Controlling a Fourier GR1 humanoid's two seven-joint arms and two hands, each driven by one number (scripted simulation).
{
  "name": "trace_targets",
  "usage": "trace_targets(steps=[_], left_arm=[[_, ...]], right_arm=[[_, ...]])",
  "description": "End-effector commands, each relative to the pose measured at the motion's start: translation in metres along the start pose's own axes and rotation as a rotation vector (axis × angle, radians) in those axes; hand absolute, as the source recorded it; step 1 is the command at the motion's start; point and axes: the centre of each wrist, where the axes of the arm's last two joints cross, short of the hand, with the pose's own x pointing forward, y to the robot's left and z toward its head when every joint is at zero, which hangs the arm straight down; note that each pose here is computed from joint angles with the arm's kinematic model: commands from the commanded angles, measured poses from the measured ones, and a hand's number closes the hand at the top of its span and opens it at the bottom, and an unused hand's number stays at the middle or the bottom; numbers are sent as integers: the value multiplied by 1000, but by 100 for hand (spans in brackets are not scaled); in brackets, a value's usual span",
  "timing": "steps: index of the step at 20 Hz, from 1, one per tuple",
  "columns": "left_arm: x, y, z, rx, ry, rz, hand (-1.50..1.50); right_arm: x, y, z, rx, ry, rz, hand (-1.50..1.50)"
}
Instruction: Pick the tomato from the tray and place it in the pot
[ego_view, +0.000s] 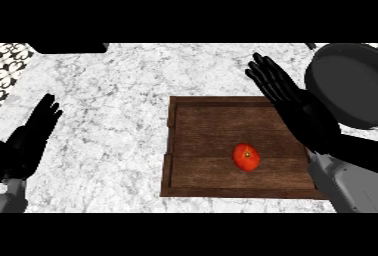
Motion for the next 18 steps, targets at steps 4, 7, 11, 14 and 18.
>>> trace_targets(steps=[4,7,11,14,18], left_arm=[[32,6,-11,117,-109,28,0],[29,-3,-11,104,-108,40,0],[36,-24,-13,112,-110,99,0],[57,-46,-13,102,-117,105,0],[54,-51,6,81,-119,93,0]], right_arm=[[-18,-67,68,-521,195,234,150],[-2,-109,106,-320,482,739,150],[-57,-65,161,-862,418,684,-150],[-57,-17,167,-872,282,690,-150],[-24,-11,155,-802,292,739,-150]])
